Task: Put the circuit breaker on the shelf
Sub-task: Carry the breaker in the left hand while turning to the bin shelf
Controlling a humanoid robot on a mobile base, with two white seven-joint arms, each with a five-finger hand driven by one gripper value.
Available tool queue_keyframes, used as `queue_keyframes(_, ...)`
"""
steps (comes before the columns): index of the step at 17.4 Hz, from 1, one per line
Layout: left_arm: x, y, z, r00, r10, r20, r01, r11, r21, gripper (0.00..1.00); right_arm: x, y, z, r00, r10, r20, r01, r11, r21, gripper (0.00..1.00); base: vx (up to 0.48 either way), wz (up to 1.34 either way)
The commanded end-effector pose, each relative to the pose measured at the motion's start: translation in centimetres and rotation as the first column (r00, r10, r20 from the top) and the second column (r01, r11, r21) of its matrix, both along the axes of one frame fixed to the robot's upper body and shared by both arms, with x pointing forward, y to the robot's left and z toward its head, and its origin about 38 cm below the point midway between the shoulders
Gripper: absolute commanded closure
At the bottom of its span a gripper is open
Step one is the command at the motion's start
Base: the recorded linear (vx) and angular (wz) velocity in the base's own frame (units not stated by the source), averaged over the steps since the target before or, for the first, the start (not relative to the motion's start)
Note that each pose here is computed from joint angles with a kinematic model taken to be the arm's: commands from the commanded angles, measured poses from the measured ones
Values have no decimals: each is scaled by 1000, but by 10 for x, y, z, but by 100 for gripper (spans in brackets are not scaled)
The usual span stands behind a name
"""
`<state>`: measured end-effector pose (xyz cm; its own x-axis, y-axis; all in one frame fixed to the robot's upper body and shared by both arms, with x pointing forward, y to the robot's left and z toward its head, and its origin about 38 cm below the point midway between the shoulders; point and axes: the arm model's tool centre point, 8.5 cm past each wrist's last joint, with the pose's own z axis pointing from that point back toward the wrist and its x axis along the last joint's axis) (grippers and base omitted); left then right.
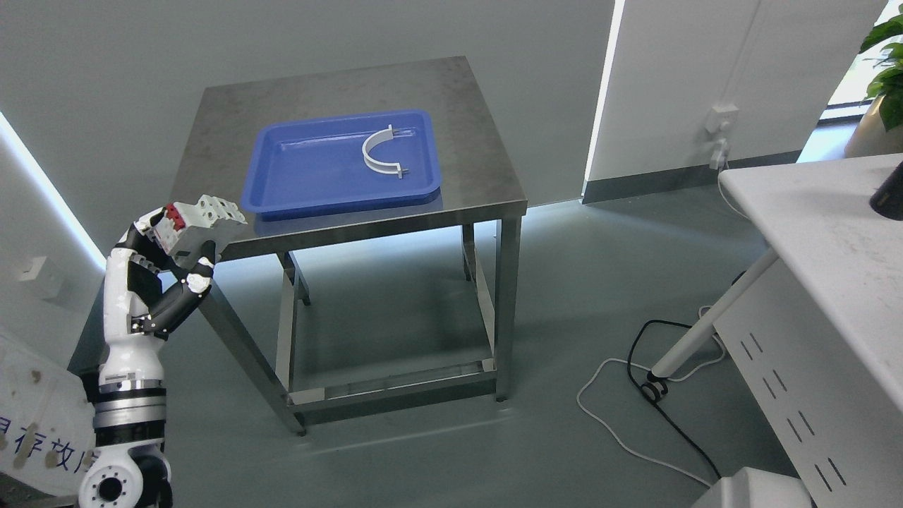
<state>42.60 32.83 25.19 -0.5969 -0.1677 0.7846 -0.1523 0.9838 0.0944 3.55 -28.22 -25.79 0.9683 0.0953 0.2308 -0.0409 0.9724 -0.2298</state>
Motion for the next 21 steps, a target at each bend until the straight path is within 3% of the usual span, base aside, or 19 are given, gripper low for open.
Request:
queue_keyframes(1,-14,25,0,998,60,13,-60,998,2,96,-17,-11,-1,986,1,-166,-6,1000,-29,0,-263,73)
queue_keyframes(13,-13,23,-3,999,53,2,-53,999,2,96,-17,-11,-1,986,1,-166,-6,1000,-29,0,-300,243)
queue_keyframes(17,-10,-7,4,997,-62,54,57,994,91,95,-17,-11,-1,986,1,-166,-6,1000,-29,0,-306,132)
queue_keyframes(21,-6,-16,8,995,-79,55,74,993,93,94,-17,-11,-1,986,1,-166,-6,1000,-29,0,-307,338)
